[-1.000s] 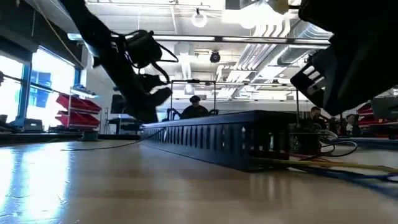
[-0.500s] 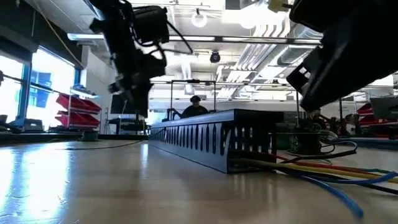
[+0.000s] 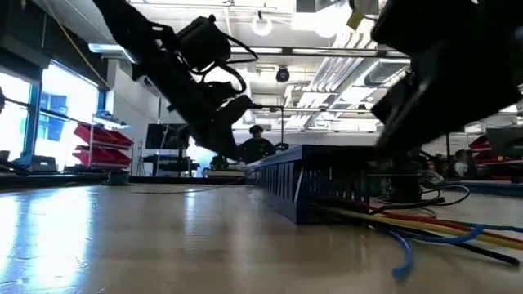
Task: Ziptie cables
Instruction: Move the black cable duct to the center of the table, then return to Home Position
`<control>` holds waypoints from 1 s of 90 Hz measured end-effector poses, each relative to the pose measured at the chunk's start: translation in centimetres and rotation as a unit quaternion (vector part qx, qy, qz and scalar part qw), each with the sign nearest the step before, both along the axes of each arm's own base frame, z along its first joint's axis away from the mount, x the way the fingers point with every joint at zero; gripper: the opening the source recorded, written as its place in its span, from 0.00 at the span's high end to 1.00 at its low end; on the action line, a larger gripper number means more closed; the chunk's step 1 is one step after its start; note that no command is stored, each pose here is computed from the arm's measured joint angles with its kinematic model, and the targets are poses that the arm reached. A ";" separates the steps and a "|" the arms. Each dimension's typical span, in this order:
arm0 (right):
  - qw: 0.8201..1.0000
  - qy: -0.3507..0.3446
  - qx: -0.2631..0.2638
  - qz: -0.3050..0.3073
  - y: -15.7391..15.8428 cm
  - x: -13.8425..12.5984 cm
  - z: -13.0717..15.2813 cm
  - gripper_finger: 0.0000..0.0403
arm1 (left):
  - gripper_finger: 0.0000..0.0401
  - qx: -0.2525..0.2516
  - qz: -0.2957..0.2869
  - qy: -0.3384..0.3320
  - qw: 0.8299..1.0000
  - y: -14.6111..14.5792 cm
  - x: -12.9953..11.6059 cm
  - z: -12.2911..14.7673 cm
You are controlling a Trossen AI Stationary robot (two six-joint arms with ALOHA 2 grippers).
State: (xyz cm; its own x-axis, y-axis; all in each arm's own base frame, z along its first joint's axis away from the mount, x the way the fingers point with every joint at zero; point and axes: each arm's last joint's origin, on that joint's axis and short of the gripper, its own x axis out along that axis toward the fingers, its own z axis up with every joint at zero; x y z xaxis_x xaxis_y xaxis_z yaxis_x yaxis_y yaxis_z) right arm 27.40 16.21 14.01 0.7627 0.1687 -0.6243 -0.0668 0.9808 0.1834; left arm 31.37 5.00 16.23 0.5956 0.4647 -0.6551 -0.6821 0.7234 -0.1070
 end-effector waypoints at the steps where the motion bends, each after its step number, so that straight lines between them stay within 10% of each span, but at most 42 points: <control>1: 1.000 -0.002 -0.001 -0.001 0.0 -0.1 0.1 0.90 | 1.00 0.001 -0.002 -0.001 1.000 -0.1 0.0 0.3; 61: 0.996 -0.039 -0.033 -0.073 -1.5 -0.1 2.3 0.90 | 1.00 -0.025 -0.079 -0.039 0.996 -11.6 -1.6 2.5; 90: 0.995 -0.061 -0.074 -0.030 -6.3 -7.7 9.2 0.92 | 1.00 0.015 -0.094 -0.079 0.992 -12.8 -5.8 7.9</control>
State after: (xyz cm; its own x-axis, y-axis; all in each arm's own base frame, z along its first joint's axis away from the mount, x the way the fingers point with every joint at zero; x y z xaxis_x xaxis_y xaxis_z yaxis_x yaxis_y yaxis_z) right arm 19.75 9.95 23.22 0.8400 0.0339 -0.5415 -0.0199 0.9993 0.0317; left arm 25.54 -7.77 24.15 0.7683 0.3533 -0.5338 -0.5104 0.8413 -0.1778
